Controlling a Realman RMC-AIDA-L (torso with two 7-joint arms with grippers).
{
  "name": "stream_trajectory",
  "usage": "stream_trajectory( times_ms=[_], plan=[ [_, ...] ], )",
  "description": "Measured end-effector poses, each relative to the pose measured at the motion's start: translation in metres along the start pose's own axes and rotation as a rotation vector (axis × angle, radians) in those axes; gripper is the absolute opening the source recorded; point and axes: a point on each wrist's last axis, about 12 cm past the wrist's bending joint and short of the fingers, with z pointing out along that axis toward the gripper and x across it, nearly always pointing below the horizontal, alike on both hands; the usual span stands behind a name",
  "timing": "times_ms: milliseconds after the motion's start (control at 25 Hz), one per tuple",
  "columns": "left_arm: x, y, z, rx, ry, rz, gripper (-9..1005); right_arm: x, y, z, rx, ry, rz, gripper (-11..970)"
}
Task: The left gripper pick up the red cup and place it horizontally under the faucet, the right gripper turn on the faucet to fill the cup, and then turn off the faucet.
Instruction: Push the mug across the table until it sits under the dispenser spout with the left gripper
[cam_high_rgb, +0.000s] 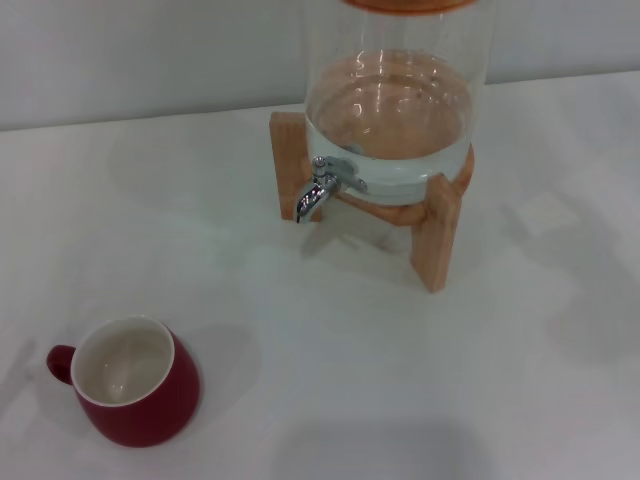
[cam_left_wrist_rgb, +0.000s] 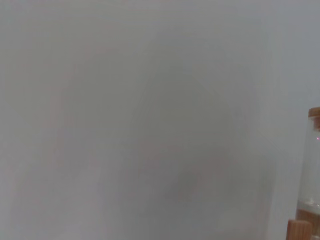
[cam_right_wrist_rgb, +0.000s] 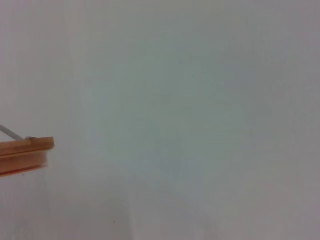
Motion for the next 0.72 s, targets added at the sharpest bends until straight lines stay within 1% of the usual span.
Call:
stream_trajectory(
  times_ms=[240, 400, 720],
  plan=[
    [0.004, -0.004, -0.008, 0.001, 0.001, -0.020, 766, -0.001, -0.001, 0.003, 0.004, -0.004, -0.003, 719],
    [0.010, -0.006, -0.008, -0.003, 0.005, -0.029, 766, -0.002, -0.002, 0.003, 0.008, -0.007, -0.004, 719],
    [0.019, -0.008, -0.008, -0.017, 0.029, -0.014, 766, -0.003, -0.003, 0.001, 0.017, -0.018, -0.001, 719]
  ],
)
